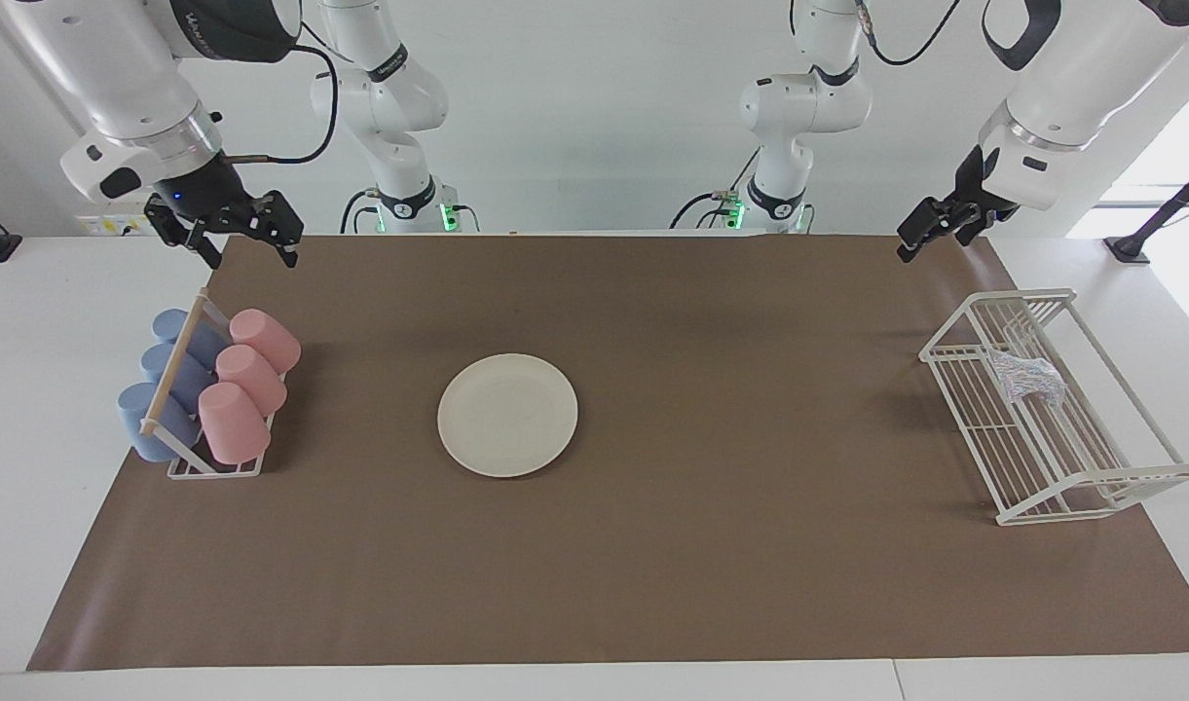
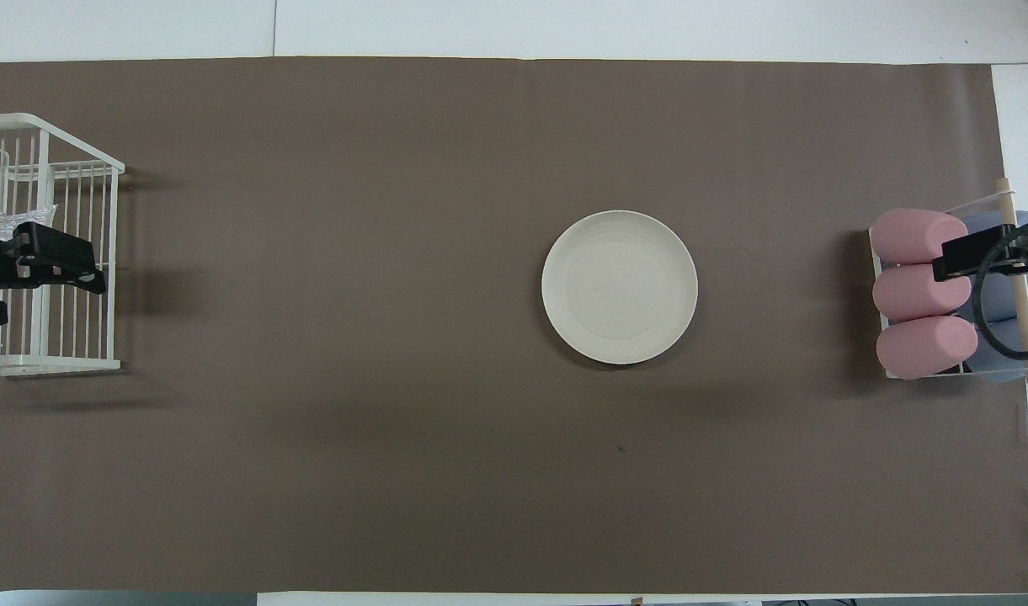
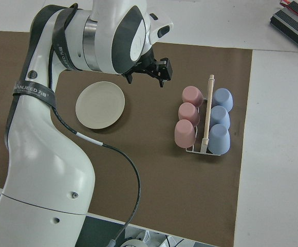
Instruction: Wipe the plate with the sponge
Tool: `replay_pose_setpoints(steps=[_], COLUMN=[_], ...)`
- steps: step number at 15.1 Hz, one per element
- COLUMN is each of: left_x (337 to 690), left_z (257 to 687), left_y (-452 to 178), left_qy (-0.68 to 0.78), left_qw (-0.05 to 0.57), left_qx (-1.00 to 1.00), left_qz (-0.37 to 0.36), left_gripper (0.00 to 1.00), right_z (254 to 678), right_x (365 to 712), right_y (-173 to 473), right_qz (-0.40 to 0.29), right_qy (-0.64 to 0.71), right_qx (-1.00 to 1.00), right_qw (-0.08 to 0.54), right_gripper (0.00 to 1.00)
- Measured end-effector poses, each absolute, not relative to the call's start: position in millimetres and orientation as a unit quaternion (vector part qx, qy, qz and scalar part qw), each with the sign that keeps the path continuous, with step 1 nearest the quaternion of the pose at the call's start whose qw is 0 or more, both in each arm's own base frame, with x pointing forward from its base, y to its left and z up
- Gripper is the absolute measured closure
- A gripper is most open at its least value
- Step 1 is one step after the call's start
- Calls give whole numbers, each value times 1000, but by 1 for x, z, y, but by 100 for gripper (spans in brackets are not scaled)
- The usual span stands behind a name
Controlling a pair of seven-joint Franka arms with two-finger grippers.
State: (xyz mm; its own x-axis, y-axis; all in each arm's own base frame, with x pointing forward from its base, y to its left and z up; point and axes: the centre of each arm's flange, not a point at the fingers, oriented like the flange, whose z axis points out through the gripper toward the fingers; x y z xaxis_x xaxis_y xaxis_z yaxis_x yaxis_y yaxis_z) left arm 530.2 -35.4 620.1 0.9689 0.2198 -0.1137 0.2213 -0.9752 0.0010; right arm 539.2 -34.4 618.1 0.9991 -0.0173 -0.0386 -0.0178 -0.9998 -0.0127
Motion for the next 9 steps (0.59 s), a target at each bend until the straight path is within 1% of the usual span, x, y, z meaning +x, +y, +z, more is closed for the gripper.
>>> replay_pose_setpoints(steps=[5,9], left_x=[534,534], left_z=[618,618], left_y=[-41,-39], left_qy=[101,61], left_qw=[7,9], left_qx=[993,996], left_qz=[-58,-57], left_gripper=[0,0], right_z=[617,617], right_x=[538,538], right_y=[-34,-35], right_qz=[23,23], right_qy=[9,9], right_qx=[-1000,-1000], right_qw=[6,5], right_gripper=[0,0])
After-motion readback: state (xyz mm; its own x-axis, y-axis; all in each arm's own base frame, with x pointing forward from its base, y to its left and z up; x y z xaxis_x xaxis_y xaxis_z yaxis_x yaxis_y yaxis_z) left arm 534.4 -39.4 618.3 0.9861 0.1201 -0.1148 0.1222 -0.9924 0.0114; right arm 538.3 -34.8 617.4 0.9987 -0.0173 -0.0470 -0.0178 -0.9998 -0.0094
